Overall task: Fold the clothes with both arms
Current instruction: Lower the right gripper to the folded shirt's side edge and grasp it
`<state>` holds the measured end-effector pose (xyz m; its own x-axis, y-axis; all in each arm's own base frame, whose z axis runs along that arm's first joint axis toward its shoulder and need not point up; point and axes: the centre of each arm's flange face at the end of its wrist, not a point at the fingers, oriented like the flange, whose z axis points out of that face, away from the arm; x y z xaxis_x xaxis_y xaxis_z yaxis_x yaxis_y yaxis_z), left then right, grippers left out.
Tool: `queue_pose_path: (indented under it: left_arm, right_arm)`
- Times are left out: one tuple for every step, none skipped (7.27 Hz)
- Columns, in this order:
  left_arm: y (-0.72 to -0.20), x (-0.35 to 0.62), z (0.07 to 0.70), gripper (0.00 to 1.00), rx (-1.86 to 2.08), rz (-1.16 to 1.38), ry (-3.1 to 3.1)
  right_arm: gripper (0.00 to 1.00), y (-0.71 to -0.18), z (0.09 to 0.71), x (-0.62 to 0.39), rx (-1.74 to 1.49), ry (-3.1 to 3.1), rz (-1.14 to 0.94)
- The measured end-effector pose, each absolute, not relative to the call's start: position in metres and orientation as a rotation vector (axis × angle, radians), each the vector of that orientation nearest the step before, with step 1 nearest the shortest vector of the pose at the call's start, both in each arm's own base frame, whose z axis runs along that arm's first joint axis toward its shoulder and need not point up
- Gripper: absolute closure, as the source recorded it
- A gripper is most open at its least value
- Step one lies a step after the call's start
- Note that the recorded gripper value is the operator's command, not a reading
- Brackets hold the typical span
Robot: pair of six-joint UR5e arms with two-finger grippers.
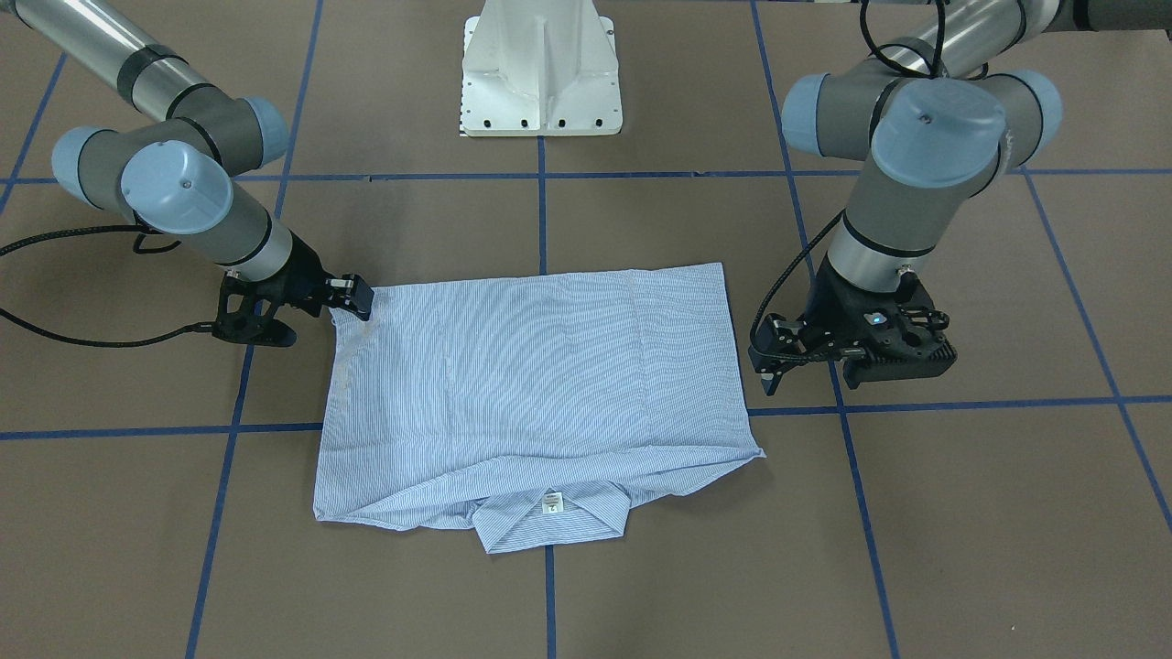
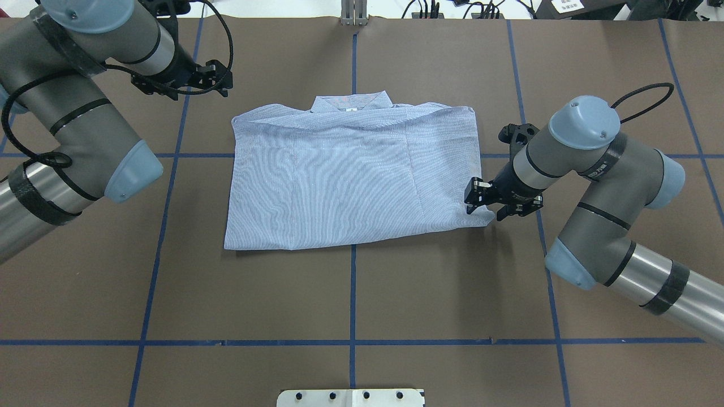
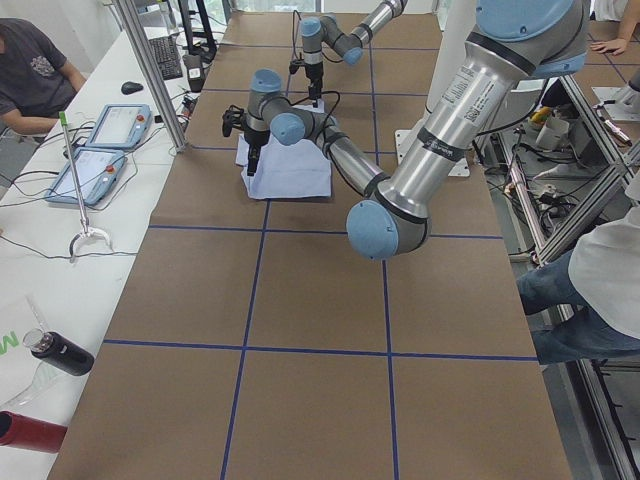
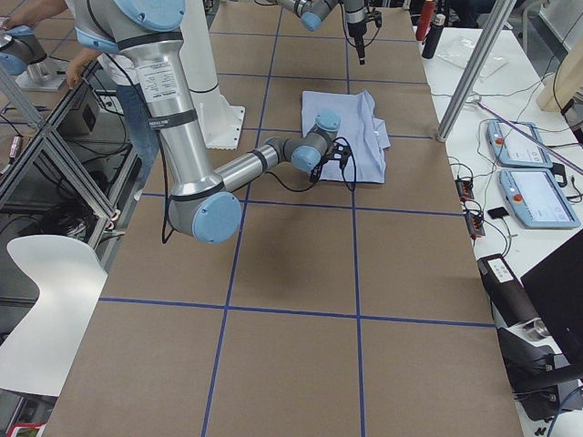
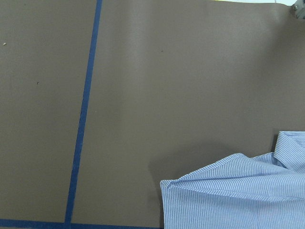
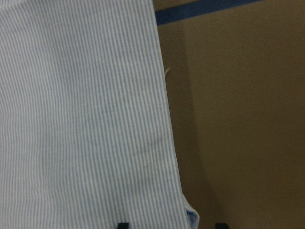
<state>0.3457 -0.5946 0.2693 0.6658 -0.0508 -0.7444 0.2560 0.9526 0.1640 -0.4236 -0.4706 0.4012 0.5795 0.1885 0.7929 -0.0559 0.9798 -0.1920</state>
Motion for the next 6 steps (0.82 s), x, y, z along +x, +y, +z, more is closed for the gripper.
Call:
queue_pose_path:
  left_arm:
    - [-0.595, 0.345, 0.269, 0.00, 0.265, -0.176, 0.826]
    - [-0.595, 0.345, 0.269, 0.01, 0.266, -0.177, 0.826]
    - [-0.595, 0.346, 0.270, 0.01, 0.264, -0.181, 0.825]
    - [-0.595, 0.346, 0.271, 0.01, 0.258, -0.192, 0.824]
    - [-0.594, 0.346, 0.270, 0.01, 0.254, -0.205, 0.826]
    - [-0.591, 0.344, 0.266, 0.01, 0.250, -0.212, 0.825]
  right_arm:
    - [1.00, -0.470, 0.400, -0.423, -0.153, -0.946, 0.141]
    - [1.00, -0.470, 0.397, -0.423, -0.157, -0.951, 0.138]
    - [1.00, -0.468, 0.395, -0.421, -0.167, -0.960, 0.132]
    - [1.00, -0.465, 0.393, -0.418, -0.180, -0.971, 0.124]
    - [1.00, -0.456, 0.390, -0.408, -0.196, -0.989, 0.111]
    - [1.00, -0.438, 0.390, -0.390, -0.213, -1.007, 0.095]
